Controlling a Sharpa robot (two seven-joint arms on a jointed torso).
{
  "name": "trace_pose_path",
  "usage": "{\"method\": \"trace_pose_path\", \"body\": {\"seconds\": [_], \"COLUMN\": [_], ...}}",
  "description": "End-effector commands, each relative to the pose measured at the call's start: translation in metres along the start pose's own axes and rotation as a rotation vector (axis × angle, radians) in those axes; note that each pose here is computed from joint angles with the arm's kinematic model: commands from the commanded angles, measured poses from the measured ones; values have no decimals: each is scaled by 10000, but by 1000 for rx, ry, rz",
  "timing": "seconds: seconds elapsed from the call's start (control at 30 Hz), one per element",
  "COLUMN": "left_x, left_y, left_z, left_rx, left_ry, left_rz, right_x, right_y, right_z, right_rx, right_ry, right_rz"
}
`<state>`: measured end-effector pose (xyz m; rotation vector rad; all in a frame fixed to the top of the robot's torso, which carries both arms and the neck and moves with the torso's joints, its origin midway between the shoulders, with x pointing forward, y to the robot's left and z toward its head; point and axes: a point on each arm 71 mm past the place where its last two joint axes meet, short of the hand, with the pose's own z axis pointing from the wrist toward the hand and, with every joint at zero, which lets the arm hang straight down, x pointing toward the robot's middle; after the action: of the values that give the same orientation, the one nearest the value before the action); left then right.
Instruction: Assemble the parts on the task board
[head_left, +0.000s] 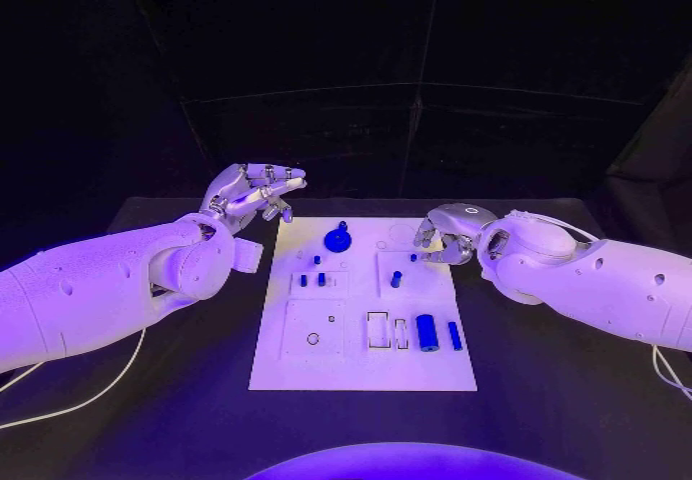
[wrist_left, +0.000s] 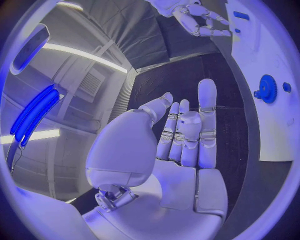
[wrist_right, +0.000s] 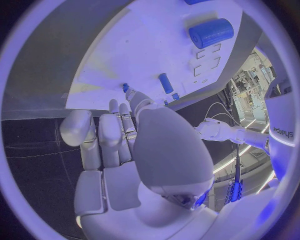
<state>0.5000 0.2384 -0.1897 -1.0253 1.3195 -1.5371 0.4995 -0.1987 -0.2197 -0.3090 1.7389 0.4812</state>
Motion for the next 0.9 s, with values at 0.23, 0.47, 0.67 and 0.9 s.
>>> {"method": "trace_pose_path", "body": {"seconds": [0.23, 0.47, 0.67, 0.9], "left_x": [22, 43, 51, 51], "left_y": [-39, -34, -29, -23], "left_z": [-38, -46, -45, -42], "left_rx": [38, 31, 26, 22], "left_ry": [-48, -39, -36, -35], "left_rz": [-179, -190, -192, -193], "right_x": [48, 106, 147, 212], "right_y": [29, 50, 80, 100], "right_z": [64, 110, 131, 147], "right_rx": [-8, -11, -18, -19], "right_ry": [1, 29, 53, 82], "right_rz": [-46, -39, -37, -35]}}
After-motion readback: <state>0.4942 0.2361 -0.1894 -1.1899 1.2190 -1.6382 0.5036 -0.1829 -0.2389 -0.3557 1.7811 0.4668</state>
